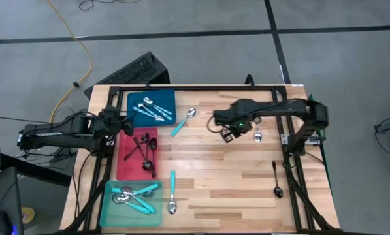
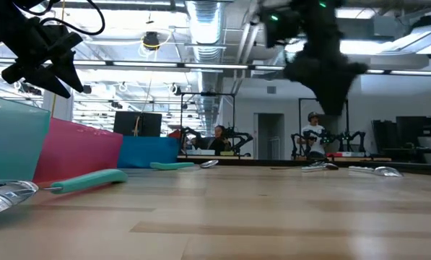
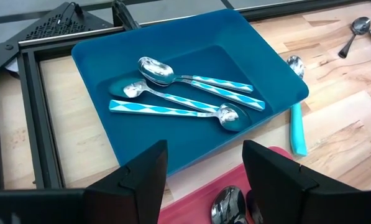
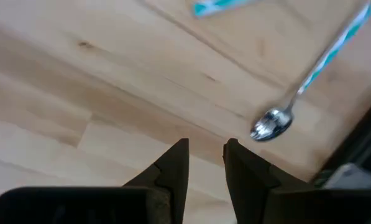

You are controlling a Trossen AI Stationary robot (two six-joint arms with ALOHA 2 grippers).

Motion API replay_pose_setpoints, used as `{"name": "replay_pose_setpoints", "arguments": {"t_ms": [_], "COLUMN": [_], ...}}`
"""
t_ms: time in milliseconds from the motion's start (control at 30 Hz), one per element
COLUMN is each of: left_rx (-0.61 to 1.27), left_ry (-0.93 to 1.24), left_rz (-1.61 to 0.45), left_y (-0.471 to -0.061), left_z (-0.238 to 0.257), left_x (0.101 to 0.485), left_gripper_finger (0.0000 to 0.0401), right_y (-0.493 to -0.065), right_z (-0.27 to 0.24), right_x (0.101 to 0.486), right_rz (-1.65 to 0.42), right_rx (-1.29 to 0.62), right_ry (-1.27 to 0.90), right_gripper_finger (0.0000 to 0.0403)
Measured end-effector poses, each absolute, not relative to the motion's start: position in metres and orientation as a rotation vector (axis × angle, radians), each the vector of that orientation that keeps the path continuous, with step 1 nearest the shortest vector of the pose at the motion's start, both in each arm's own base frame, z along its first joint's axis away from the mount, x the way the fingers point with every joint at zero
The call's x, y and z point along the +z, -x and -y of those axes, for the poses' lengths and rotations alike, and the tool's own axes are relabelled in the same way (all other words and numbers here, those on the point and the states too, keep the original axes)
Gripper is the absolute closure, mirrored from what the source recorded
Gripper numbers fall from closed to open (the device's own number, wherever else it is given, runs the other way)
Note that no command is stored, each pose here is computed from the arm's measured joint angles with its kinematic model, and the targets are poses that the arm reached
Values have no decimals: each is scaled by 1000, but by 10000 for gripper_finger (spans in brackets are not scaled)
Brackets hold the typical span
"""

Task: Sort silverware by color (type)
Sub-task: Put the blue patterned spoon into the blue bin

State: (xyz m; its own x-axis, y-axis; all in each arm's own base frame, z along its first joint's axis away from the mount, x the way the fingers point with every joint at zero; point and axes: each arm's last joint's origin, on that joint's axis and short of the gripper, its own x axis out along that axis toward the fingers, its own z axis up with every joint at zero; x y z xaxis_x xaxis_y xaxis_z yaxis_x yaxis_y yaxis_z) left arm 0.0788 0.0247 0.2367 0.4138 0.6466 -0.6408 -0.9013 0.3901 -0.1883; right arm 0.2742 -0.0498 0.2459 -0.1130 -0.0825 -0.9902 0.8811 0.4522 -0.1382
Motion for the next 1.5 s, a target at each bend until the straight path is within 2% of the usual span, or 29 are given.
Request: {"name": "replay_pose_setpoints", "arguments": {"t_ms": [167, 300, 567, 1033, 1200, 1500], "left_rx": [1042, 1046, 1051, 1056, 1057, 1057], "left_ry": [572, 582, 598, 614, 614, 613], "left_rz": [-515, -508, -499, -492, -491, -491], "left_y": [-79, -79, -79, -79, -79, -79], "left_z": [-25, -25, -25, -25, -25, -25], "left_x": [237, 237, 237, 237, 237, 237], "left_gripper_finger": [207, 207, 207, 207, 207, 207], "right_y": [-237, -211, -187, -170, -168, -165], "right_z": [59, 70, 99, 146, 155, 158], "right_x": [225, 210, 193, 166, 161, 130], "right_rz": [-1358, -1360, -1312, -1330, -1301, -1331], "right_rx": [-1059, -1118, -1200, -1184, -1197, -1180], "right_ry": [-878, -929, -1001, -1087, -1105, -1153], "right_gripper_finger": [258, 232, 186, 187, 188, 188]}}
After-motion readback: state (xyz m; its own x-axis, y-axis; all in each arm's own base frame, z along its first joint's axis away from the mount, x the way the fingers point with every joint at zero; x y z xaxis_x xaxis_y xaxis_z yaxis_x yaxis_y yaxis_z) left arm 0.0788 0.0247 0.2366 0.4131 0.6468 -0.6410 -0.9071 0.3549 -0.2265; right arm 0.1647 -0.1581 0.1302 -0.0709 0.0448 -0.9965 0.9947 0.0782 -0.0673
